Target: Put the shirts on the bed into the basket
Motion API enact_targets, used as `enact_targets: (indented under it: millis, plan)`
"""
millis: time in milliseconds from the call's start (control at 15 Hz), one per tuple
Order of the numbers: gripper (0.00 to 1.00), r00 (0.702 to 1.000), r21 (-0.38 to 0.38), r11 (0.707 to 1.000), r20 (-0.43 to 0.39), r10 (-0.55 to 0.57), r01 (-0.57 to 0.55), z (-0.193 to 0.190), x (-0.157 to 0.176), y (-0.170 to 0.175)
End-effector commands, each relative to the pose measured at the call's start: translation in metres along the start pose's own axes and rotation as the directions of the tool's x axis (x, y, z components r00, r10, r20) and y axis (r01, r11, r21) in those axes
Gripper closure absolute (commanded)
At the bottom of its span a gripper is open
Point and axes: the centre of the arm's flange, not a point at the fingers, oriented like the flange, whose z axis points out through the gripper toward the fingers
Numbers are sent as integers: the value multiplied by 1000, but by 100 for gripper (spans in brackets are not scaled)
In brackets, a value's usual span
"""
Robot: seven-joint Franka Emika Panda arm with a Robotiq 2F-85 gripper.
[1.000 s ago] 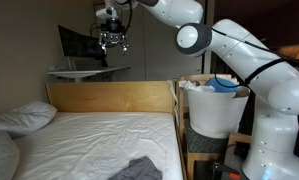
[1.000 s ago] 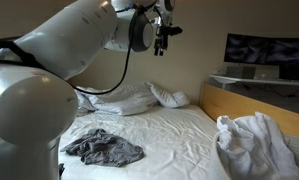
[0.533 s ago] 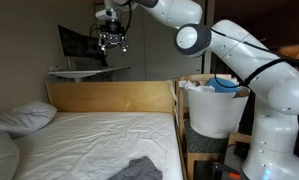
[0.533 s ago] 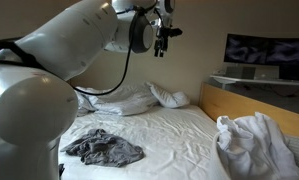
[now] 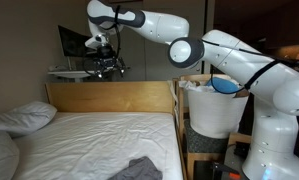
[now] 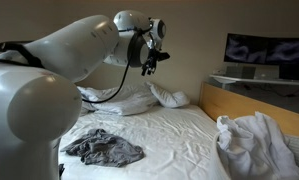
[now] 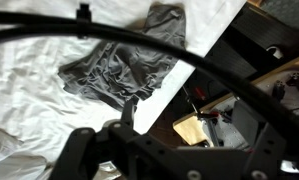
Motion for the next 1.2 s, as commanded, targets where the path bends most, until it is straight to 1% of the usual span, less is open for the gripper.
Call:
enact_targets:
  millis: [0,133,200,400,600,800,867,933,1000,1133]
  plan:
    - [0,988,136,983,-101,-113,126,91,31,17]
    - [0,973,216,957,-169,-159,194,130,49,33]
    - [0,964,257,938,-190,-185,231,147,58,40]
    - [0,923,344,870,-281,-264,354,194,84,56]
    - [0,876,426,777,-348,-333,464,227,112,67]
    - [0,823,490,665,-408,-396,563,252,138,74]
    - [0,856,460,732,-385,-345,502,220,106,127]
    - [0,850,472,716,-391,-352,514,227,113,131]
    - [0,849,475,713,-392,-354,516,230,117,133]
    - [0,852,472,718,-390,-350,511,229,112,131]
